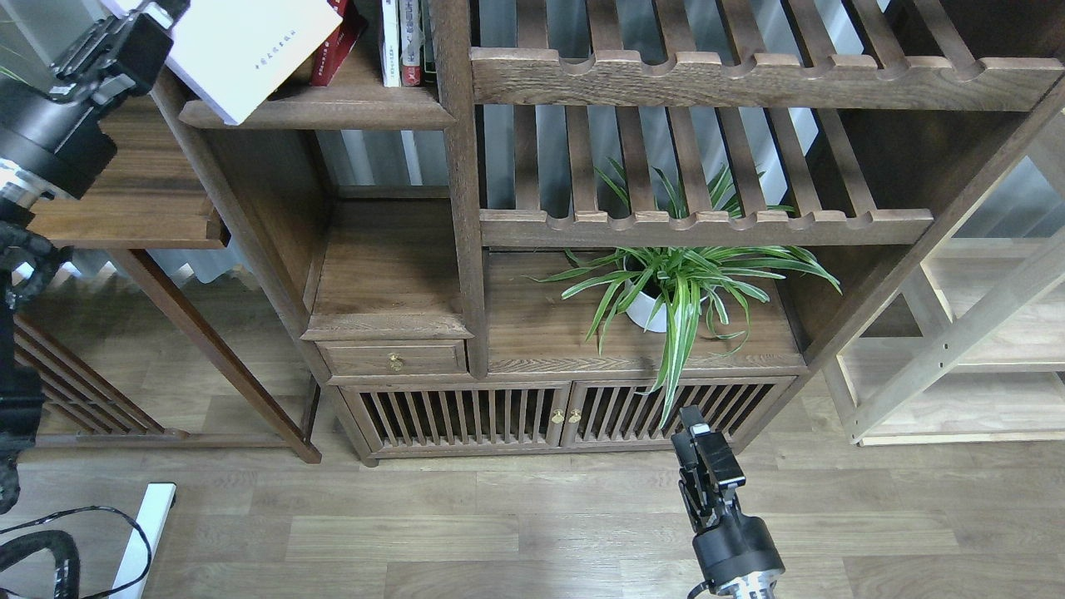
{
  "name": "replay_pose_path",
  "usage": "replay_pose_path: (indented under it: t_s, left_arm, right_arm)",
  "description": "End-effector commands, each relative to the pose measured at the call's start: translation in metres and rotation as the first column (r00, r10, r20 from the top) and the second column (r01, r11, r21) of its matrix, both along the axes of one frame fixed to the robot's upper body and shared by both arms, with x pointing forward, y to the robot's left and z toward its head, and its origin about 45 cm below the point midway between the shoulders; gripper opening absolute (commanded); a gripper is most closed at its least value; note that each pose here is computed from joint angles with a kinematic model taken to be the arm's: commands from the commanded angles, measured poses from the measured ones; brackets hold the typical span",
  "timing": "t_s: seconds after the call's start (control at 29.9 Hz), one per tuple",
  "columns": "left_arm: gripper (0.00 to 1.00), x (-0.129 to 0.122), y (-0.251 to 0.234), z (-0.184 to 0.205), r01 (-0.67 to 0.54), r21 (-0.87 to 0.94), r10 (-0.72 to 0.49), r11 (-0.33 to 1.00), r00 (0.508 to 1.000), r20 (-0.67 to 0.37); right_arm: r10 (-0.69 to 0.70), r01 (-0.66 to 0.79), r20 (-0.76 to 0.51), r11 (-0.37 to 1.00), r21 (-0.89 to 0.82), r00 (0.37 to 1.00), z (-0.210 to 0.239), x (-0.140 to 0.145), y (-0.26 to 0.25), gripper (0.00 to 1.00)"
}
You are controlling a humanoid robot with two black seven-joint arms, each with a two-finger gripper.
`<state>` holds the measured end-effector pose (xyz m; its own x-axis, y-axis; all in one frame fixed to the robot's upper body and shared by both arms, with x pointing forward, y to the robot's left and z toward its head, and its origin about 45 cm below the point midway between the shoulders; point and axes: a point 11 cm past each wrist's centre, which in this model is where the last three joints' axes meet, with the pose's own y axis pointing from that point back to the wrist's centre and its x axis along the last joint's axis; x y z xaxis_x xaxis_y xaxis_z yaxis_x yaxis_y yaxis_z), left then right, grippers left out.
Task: Organize books on shelf
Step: 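Push the white book onto the top shelf with the left gripper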
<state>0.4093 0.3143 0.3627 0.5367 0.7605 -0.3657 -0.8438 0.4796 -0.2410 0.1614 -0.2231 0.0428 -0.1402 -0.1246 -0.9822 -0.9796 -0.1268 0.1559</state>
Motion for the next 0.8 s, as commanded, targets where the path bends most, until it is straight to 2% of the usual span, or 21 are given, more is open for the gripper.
replay_pose_path:
  t_s: [0.0,0.47,0.77]
  left_arm:
    - [0.00,-0.003,-0.003,0.003,0.013,0.031,-0.013,0.999,1.000,0.006]
    - [0.01,-0.029,0.035,0.029,-0.064,0.302,0.049,0.951,0.997,0.058]
    - [0.00,-0.027,0.036,0.027,-0.084,0.369,0.068,0.926,0.996,0.055]
  right_arm:
    - [-0.001,0.001,-0.013,1.000,-0.003,1.000,-0.002,-0.006,-0.001,0.67]
    - [0.012,-0.013,-0.014,1.000,-0.016,1.000,-0.003,-0.009,0.000,0.67]
    - [0.015,-0.016,-0.013,1.000,-0.014,1.000,-0.002,-0.009,0.001,0.67]
